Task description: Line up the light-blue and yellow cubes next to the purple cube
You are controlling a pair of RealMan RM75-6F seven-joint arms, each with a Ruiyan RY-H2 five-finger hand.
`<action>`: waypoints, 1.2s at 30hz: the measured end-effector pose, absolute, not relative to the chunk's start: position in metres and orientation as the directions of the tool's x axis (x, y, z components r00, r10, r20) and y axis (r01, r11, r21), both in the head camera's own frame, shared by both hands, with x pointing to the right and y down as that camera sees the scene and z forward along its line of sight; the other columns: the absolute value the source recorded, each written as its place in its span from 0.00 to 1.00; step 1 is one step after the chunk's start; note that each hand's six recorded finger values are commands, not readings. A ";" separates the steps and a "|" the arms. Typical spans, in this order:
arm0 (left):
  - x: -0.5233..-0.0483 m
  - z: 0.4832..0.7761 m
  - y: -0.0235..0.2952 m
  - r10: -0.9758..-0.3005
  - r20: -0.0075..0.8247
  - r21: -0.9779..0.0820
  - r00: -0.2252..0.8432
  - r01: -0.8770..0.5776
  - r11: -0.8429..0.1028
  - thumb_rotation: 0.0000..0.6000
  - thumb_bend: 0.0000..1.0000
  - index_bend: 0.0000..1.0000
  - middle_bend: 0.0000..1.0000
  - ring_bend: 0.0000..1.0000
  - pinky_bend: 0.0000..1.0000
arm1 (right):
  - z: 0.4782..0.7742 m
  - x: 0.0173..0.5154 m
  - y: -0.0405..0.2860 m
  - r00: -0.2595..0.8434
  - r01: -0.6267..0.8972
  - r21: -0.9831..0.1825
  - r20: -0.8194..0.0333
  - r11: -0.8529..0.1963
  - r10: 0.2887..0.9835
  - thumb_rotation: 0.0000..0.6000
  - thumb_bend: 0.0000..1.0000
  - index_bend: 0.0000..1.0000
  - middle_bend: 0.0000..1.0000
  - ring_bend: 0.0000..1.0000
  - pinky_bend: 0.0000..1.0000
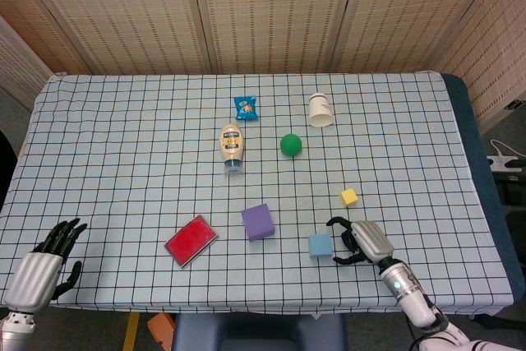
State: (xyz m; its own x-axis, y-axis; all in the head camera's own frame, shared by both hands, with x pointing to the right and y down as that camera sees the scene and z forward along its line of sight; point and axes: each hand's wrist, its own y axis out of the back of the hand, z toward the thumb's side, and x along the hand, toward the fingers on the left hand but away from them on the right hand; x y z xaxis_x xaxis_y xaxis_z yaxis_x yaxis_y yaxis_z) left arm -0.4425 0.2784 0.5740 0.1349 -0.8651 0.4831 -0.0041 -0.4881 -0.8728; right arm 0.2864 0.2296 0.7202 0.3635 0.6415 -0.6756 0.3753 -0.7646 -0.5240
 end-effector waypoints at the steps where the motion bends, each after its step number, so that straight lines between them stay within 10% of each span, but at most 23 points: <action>1: -0.442 0.574 0.278 -0.864 0.484 -0.872 0.136 -0.003 -0.489 1.00 0.52 0.11 0.05 0.06 0.40 | 0.721 0.286 0.230 0.364 0.378 -0.524 -0.674 -0.764 0.642 1.00 0.00 0.33 0.84 0.73 0.85; 36: -0.443 0.575 0.279 -0.857 0.497 -0.865 0.136 -0.004 -0.503 1.00 0.52 0.12 0.07 0.06 0.40 | 0.730 0.278 0.222 0.352 0.510 -0.514 -0.607 -0.690 0.713 1.00 0.00 0.57 0.89 0.78 0.90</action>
State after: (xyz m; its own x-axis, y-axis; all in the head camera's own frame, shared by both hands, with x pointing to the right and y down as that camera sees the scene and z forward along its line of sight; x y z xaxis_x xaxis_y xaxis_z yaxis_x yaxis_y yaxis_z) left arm -0.4427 0.2791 0.5753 0.1357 -0.8569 0.4974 -0.0044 -0.5025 -0.8645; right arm 0.2783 0.2216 0.7303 0.3518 0.7127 -0.6068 0.5099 -0.6896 -0.5143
